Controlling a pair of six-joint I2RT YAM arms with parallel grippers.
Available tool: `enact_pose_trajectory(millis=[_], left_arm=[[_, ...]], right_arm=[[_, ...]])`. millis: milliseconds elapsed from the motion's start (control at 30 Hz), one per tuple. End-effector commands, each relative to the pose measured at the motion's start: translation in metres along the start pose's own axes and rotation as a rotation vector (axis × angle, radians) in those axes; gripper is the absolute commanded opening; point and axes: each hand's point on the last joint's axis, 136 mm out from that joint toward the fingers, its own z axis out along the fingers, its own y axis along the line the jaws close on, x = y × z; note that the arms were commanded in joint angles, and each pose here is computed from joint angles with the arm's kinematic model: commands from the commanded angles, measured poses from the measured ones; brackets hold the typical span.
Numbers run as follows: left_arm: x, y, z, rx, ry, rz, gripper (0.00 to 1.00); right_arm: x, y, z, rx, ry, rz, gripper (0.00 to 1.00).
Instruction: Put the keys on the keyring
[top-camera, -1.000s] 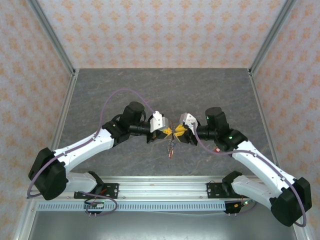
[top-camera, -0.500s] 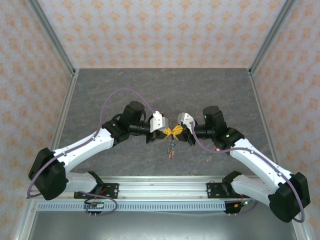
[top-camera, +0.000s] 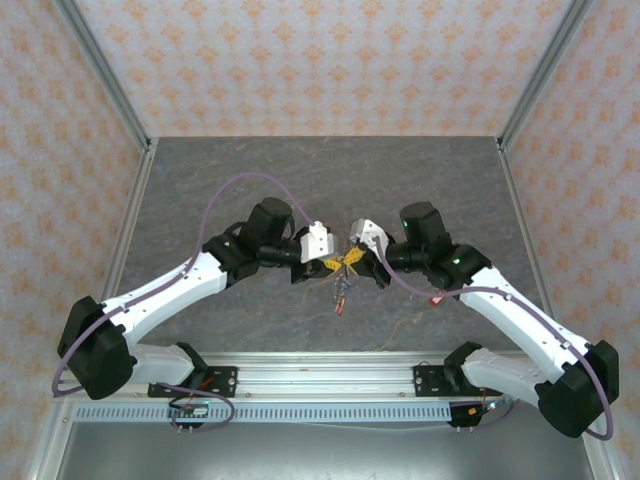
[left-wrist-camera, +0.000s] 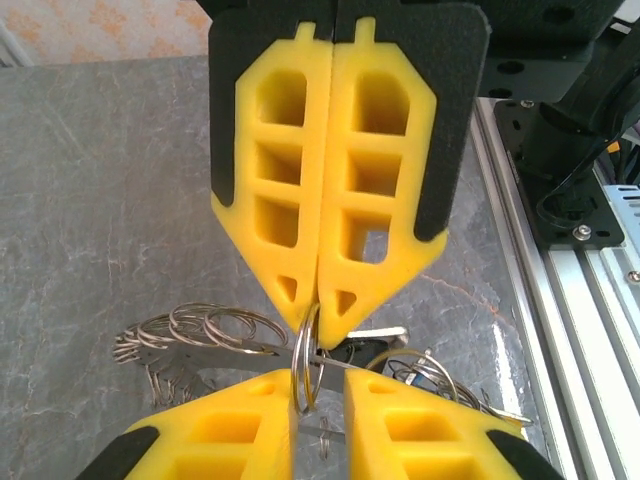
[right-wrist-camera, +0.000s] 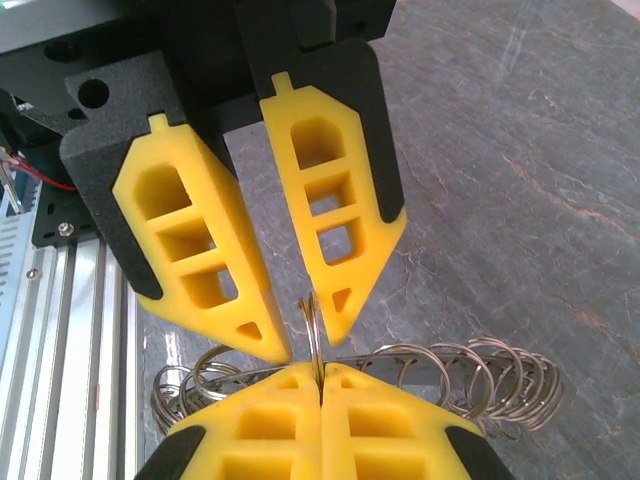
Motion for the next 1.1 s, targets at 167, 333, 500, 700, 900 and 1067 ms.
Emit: enact_pose_trajectory(millis=[167, 333, 500, 700, 900, 1067], left_arm=[[-0.006, 0.001, -0.001, -0.012, 0.011, 0.041, 0.19], [-0.005, 0.0, 0.001, -0.003, 0.013, 0.034, 0.14], [-0.006, 0.0, 0.002, 0.001, 0.006, 0.029, 0.0], [-0.013, -0.004, 0.004, 0.03, -0.055, 0.01, 0.0], [-0.022, -0.009, 0.002, 0.062, -0.12, 0.008, 0.0], [-0.025, -0.01, 0.0, 0.066, -0.152, 0.001, 0.0]], right_arm=[[-0.006, 0.0, -0.002, 0.021, 0.085, -0.035, 0.0], [-0.01, 0.002, 0.0, 0.015, 0.088, -0.027, 0.0], [-0.016, 0.005, -0.002, 0.006, 0.055, -0.038, 0.05], [-0.013, 0.004, -0.003, 0.008, -0.011, -0.045, 0.19], [-0.01, 0.005, -0.004, -0.036, -0.08, -0.015, 0.21], [-0.002, 0.0, -0.007, -0.026, -0.094, 0.002, 0.19]])
